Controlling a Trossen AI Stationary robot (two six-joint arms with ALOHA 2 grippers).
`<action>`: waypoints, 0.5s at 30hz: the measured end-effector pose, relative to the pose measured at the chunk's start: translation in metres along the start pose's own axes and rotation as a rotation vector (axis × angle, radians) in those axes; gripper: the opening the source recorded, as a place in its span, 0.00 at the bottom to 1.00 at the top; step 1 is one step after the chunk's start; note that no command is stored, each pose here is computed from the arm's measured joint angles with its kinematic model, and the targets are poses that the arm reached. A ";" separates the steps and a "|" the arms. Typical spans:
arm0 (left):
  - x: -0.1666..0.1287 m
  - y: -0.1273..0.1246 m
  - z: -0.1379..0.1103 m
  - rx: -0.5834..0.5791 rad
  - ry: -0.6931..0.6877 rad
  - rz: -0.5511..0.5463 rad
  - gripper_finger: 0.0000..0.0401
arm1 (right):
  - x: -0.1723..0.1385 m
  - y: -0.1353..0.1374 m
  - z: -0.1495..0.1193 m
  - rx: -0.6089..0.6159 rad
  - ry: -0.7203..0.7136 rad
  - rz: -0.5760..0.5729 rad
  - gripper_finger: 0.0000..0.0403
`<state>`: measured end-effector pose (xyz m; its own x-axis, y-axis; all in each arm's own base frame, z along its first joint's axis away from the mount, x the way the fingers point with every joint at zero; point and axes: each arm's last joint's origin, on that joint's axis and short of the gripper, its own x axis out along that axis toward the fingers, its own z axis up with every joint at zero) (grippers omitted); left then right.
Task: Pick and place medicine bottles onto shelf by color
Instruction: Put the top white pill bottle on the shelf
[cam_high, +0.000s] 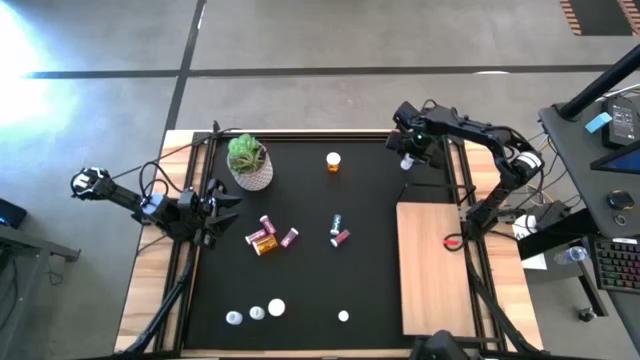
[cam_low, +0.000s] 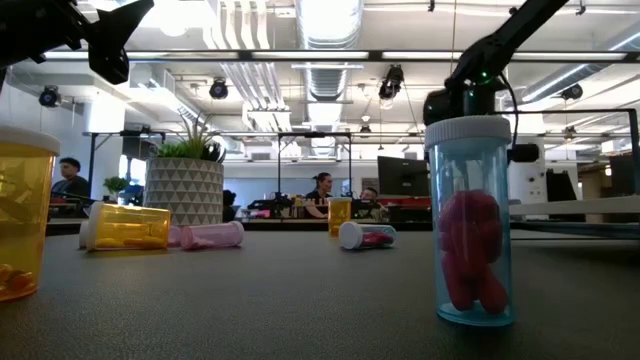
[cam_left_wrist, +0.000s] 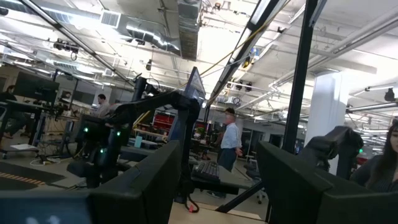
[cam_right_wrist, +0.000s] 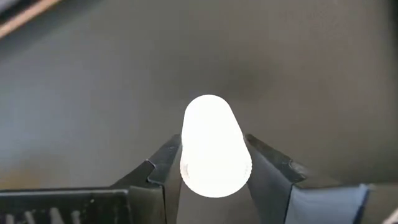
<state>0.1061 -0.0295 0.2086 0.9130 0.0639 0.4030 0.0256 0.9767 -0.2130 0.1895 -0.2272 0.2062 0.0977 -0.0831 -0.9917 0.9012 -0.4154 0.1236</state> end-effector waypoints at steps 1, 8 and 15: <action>0.000 0.000 0.000 0.000 0.000 0.000 0.50 | -0.004 0.004 -0.001 -0.006 -0.008 0.017 0.33; 0.000 0.000 0.000 0.000 0.000 0.000 0.50 | -0.054 0.036 -0.009 -0.077 -0.108 0.112 0.33; 0.000 0.000 0.000 0.000 0.000 0.000 0.50 | -0.114 0.055 -0.052 -0.203 -0.168 0.144 0.32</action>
<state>0.1061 -0.0294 0.2086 0.9130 0.0641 0.4028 0.0253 0.9767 -0.2129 0.2496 -0.1930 0.3241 0.1745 -0.2836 -0.9429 0.9508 -0.2006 0.2363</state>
